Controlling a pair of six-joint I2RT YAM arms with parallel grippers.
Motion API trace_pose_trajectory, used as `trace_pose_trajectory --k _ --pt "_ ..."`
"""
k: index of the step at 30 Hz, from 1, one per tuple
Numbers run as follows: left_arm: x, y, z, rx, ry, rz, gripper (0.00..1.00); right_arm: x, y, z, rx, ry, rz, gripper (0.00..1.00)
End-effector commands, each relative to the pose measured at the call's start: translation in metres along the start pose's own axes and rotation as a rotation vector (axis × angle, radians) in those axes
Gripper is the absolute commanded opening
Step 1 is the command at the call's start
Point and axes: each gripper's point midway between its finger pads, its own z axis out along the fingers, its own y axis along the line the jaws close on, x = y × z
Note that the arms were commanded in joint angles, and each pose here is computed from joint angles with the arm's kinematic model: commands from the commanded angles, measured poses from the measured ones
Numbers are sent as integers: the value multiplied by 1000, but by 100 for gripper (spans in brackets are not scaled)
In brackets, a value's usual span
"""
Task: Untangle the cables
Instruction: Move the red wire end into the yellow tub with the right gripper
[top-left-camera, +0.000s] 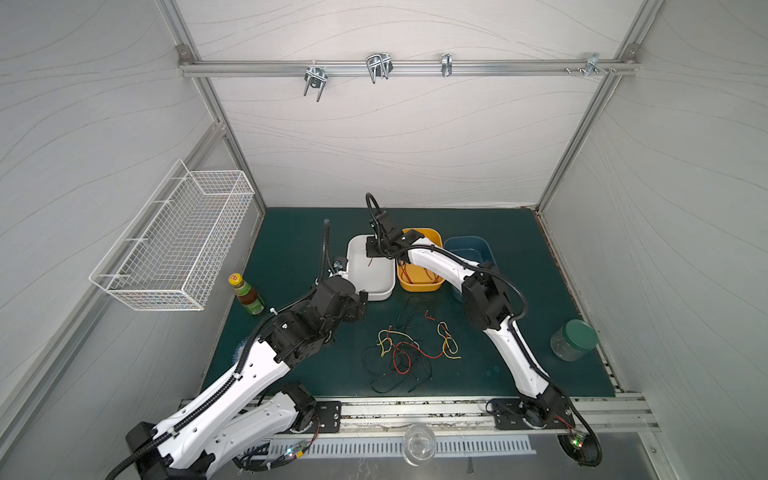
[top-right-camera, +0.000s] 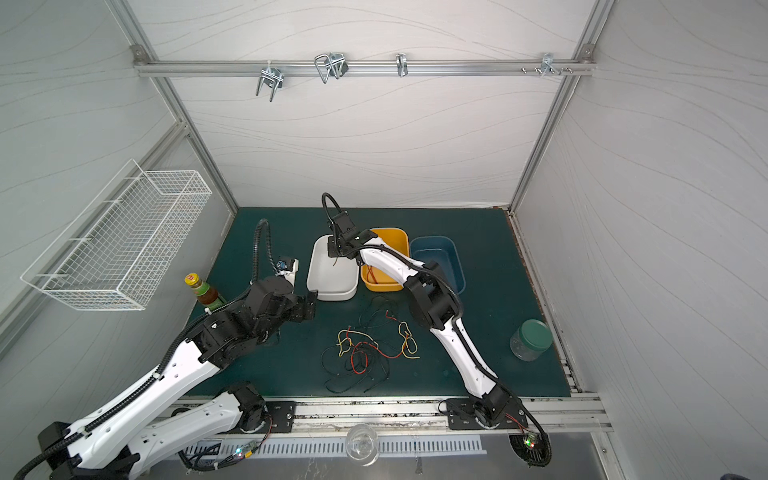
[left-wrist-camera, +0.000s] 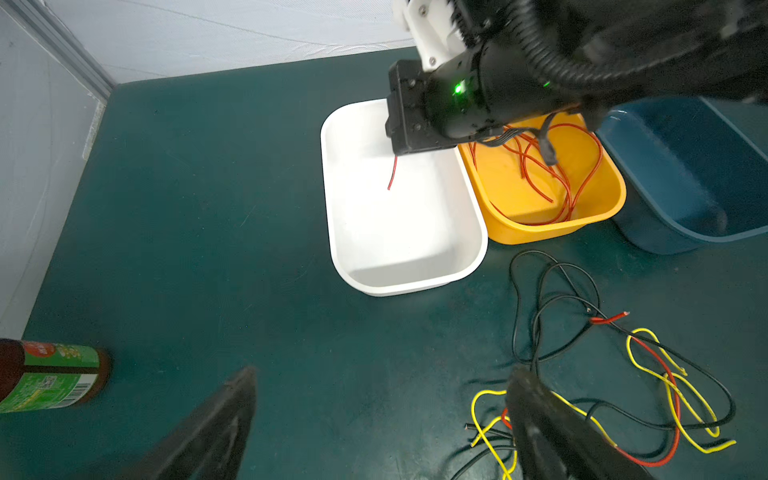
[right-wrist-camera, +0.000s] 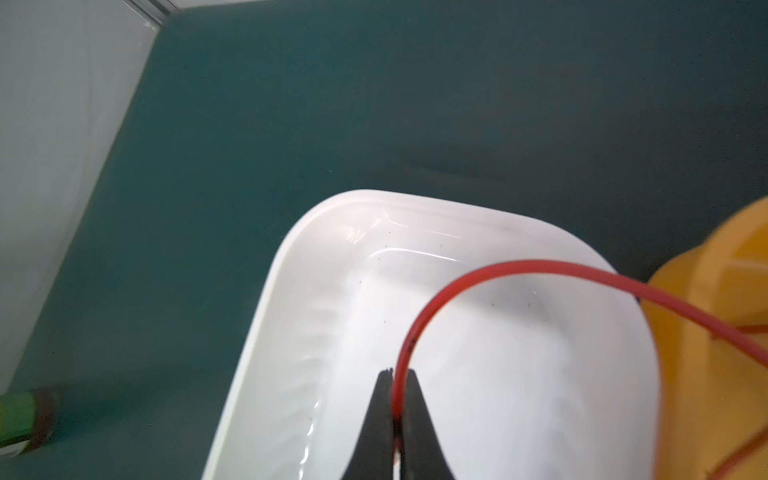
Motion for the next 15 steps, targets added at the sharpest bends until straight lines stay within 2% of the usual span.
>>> trace_pose_trajectory --k 1,10,15 --pt "-11 -1 -3 7 -43 -20 95 -36 22 -57 -83 -86 -3 0" --pt "-10 -1 -1 6 -38 -17 95 -22 -23 -104 -155 -15 113 0" --pt "-10 -1 0 3 -36 -15 95 -6 -62 -101 -150 47 163 0"
